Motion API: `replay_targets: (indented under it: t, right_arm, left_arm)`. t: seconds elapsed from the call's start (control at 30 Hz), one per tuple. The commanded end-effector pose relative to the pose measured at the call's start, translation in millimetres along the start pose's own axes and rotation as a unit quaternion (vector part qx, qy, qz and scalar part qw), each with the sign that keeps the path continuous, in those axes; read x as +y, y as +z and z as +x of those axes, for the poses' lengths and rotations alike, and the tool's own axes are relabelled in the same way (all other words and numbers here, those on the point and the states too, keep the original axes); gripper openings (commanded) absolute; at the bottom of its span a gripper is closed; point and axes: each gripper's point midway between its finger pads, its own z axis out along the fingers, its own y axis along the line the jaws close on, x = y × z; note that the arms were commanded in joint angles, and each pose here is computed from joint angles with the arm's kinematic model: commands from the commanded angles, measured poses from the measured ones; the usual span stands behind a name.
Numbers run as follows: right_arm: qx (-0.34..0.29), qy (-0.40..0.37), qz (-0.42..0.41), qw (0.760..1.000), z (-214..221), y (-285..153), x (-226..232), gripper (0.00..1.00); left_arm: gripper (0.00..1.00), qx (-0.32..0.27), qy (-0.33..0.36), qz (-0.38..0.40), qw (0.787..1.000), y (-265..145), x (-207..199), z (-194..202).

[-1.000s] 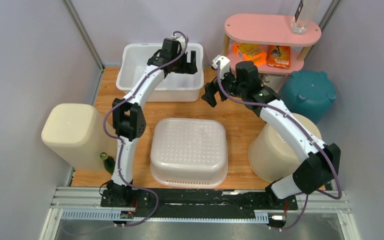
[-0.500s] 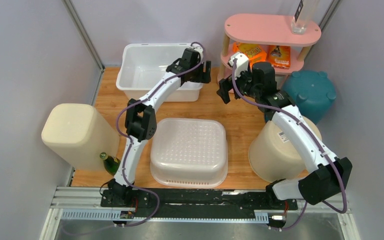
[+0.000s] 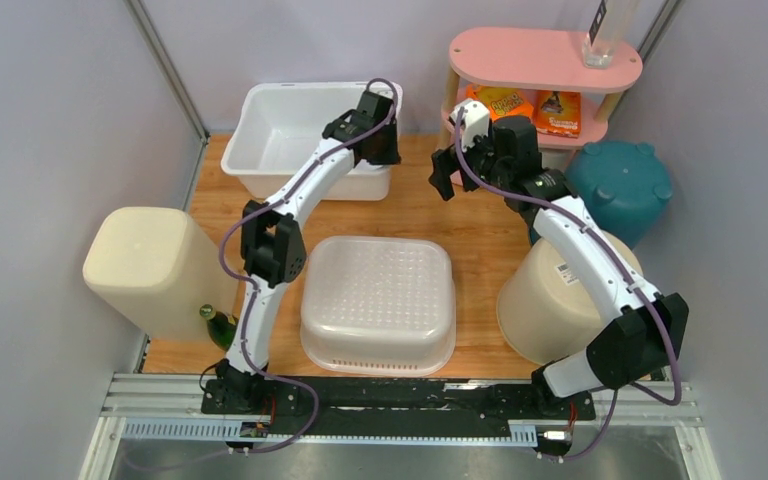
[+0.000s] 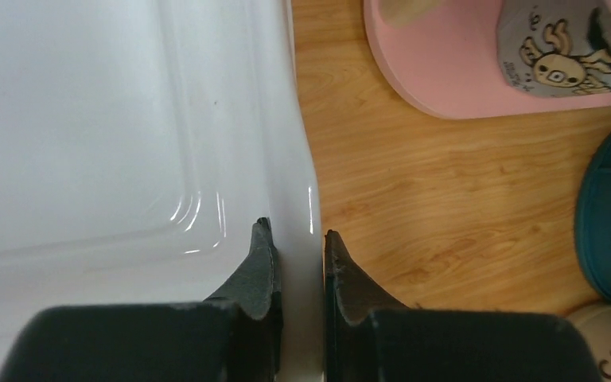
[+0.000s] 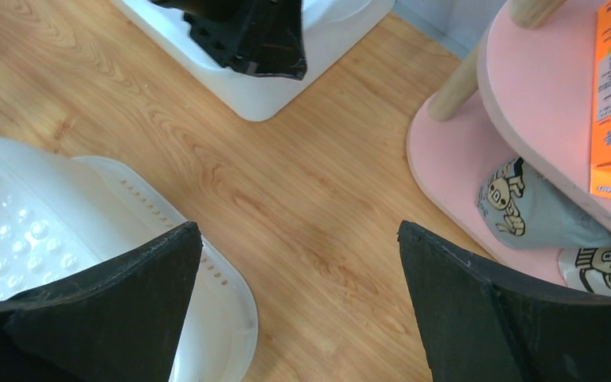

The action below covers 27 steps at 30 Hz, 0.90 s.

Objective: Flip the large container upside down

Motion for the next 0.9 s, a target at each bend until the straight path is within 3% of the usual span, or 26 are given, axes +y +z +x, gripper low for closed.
replay_targets:
  t: [0.0,0.17,0.47,0.6,0.87]
  right_arm:
    - [-0.037,0.026,0.013,0.999,-33.9,3.0,-14.0,1.00]
    - [-0.035,0.067,0.005,0.997,-38.8,19.8,-20.2,0.99]
    - [-0.037,0.083,-0.001,0.996,-47.8,45.6,-26.1,0.99]
    - [-0.040,0.079,-0.004,0.996,-53.7,54.2,-27.7,0.99]
    - [-0.037,0.059,-0.013,0.997,-57.4,66.9,-22.5,0.98]
  left_arm:
    - [0.01,-0.154,0.025,0.174,0.972,-113.9,-55.6,-112.9]
    - [0.00,-0.223,-0.013,0.281,0.933,-194.9,-66.8,-161.0]
    - [0.00,-0.259,-0.021,0.453,0.853,-310.7,-87.3,-184.4]
    - [0.00,-0.273,-0.038,0.492,0.826,-343.9,-85.3,-190.5]
    - [0.00,-0.269,-0.099,0.533,0.796,-383.0,-75.8,-196.2]
